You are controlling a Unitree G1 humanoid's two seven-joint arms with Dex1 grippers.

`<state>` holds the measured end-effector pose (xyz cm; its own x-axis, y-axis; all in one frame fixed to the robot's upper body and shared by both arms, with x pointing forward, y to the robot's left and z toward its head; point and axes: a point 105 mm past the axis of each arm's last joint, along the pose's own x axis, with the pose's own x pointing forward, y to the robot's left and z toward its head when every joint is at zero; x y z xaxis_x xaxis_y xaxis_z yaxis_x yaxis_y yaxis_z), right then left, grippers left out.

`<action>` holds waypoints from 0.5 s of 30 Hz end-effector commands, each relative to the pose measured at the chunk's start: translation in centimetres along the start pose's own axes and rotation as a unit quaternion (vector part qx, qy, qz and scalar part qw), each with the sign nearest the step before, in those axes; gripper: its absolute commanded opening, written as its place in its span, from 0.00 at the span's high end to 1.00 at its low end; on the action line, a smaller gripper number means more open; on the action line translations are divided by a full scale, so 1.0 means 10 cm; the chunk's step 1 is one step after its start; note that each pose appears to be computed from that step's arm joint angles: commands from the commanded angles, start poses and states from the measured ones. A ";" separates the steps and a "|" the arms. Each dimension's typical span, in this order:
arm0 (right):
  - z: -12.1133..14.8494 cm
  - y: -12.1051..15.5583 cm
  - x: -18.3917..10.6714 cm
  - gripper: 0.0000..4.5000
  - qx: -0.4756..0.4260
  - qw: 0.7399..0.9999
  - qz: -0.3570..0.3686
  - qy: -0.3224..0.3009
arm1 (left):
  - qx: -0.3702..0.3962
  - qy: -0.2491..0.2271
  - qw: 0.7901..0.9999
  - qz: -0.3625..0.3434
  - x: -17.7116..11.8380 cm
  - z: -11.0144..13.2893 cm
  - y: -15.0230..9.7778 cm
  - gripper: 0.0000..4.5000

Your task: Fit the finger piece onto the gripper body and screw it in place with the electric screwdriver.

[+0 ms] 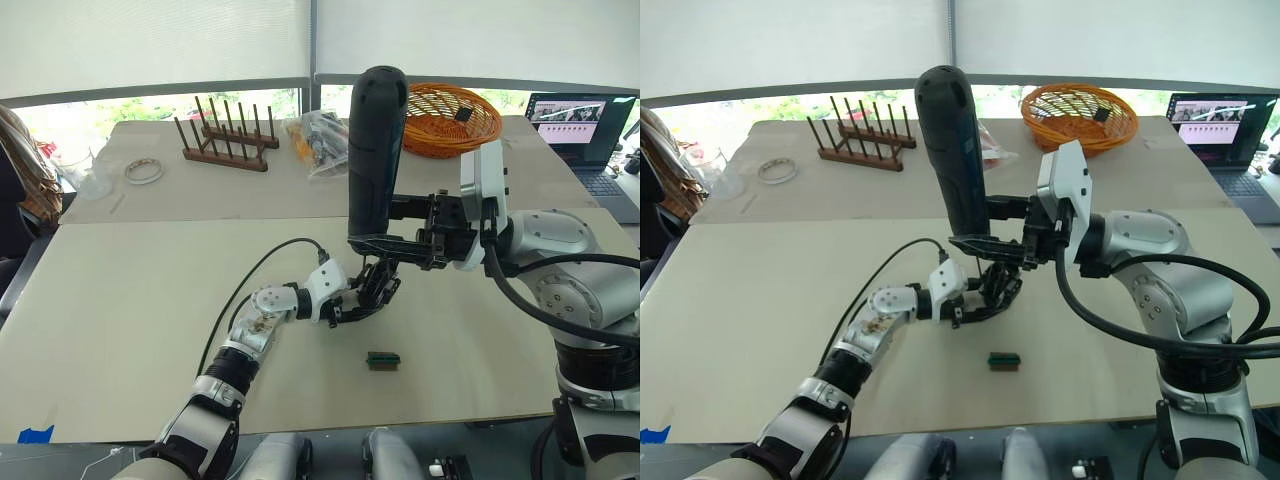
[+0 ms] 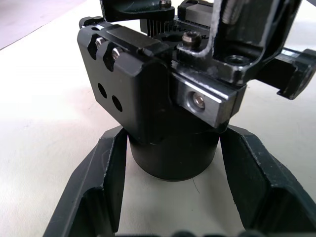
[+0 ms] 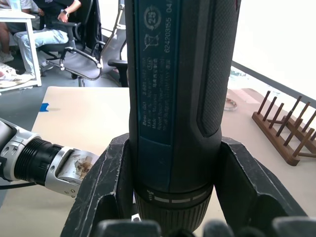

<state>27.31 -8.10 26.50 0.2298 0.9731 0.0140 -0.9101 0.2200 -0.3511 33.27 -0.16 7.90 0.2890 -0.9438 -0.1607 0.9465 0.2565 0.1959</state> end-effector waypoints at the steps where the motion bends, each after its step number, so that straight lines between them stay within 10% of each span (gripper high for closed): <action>1: 0.16 0.00 -0.04 0.58 -0.030 0.999 -0.001 -0.020 | 0.011 -0.018 1.000 -0.005 0.03 0.12 0.00 0.49; 15: 0.06 0.01 -0.05 0.58 -0.031 0.999 0.003 -0.006 | 0.011 -0.021 1.000 -0.006 0.03 0.13 0.00 0.49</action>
<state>27.56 -8.46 25.75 0.2338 0.9722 -0.0097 -0.9128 0.2160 -0.3465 33.27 -0.17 7.90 0.2890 -0.9438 -0.1604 0.9467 0.2568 0.1947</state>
